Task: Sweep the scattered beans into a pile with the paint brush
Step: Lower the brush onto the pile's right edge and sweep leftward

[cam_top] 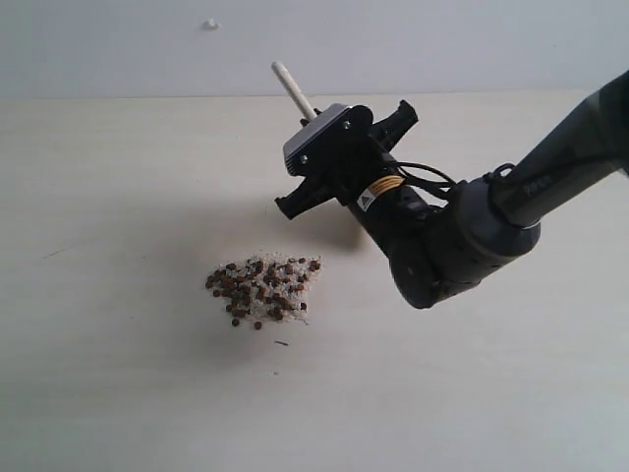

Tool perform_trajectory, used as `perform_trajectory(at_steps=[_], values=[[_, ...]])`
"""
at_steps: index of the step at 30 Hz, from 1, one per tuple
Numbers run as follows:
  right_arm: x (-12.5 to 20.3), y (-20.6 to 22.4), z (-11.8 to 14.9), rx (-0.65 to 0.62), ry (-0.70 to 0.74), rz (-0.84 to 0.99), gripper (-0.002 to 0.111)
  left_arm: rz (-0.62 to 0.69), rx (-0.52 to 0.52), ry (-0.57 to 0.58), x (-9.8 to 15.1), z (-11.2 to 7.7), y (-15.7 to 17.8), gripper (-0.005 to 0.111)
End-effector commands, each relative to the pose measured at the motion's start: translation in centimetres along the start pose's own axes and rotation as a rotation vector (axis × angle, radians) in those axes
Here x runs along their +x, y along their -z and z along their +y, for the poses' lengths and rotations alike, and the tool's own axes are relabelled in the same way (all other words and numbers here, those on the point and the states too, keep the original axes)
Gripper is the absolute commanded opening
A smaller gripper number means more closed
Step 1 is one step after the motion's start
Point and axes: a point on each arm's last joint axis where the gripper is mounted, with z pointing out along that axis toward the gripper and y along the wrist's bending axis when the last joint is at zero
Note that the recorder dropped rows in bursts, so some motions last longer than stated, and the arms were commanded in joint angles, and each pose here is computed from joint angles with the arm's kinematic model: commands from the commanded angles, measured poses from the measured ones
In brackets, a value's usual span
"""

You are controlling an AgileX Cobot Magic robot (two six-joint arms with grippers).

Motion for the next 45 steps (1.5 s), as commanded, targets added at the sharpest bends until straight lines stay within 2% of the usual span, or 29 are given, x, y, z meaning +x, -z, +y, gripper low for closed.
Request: perform_trajectory(at_steps=[1, 7, 11, 15, 22, 28, 37, 40, 45], values=[[-1.0, 0.5, 1.8, -0.030, -0.009, -0.042, 0.000, -0.003, 0.014, 0.004, 0.1, -0.1, 0.0, 0.000], [-0.1, 0.8, 3.6, -0.078, 0.038, -0.021, 0.000, -0.003, 0.014, 0.004, 0.1, -0.1, 0.0, 0.000], [1.6, 1.0, 4.5, -0.113, 0.177, 0.023, 0.000, -0.003, 0.014, 0.004, 0.1, -0.1, 0.0, 0.000], [1.5, 1.1, 5.3, -0.188, 0.209, -0.020, 0.000, -0.003, 0.014, 0.004, 0.1, -0.1, 0.0, 0.000], [0.8, 1.7, 7.3, -0.236, 0.174, -0.021, 0.000, -0.003, 0.014, 0.002, 0.1, -0.1, 0.0, 0.000], [-0.3, 2.3, 8.5, -0.204, 0.157, -0.018, 0.000, -0.003, 0.014, 0.002, 0.1, -0.1, 0.0, 0.000], [-1.7, 2.3, 8.2, -0.173, -0.023, -0.042, 0.000, -0.003, 0.014, 0.004, 0.1, -0.1, 0.0, 0.000], [-2.2, 2.3, 8.0, -0.171, -0.122, -0.045, 0.000, -0.003, 0.014, 0.004, 0.1, -0.1, 0.0, 0.000], [-2.5, 2.2, 7.4, -0.124, -0.126, -0.068, 0.000, -0.003, 0.014, 0.004, 0.1, -0.1, 0.0, 0.000]])
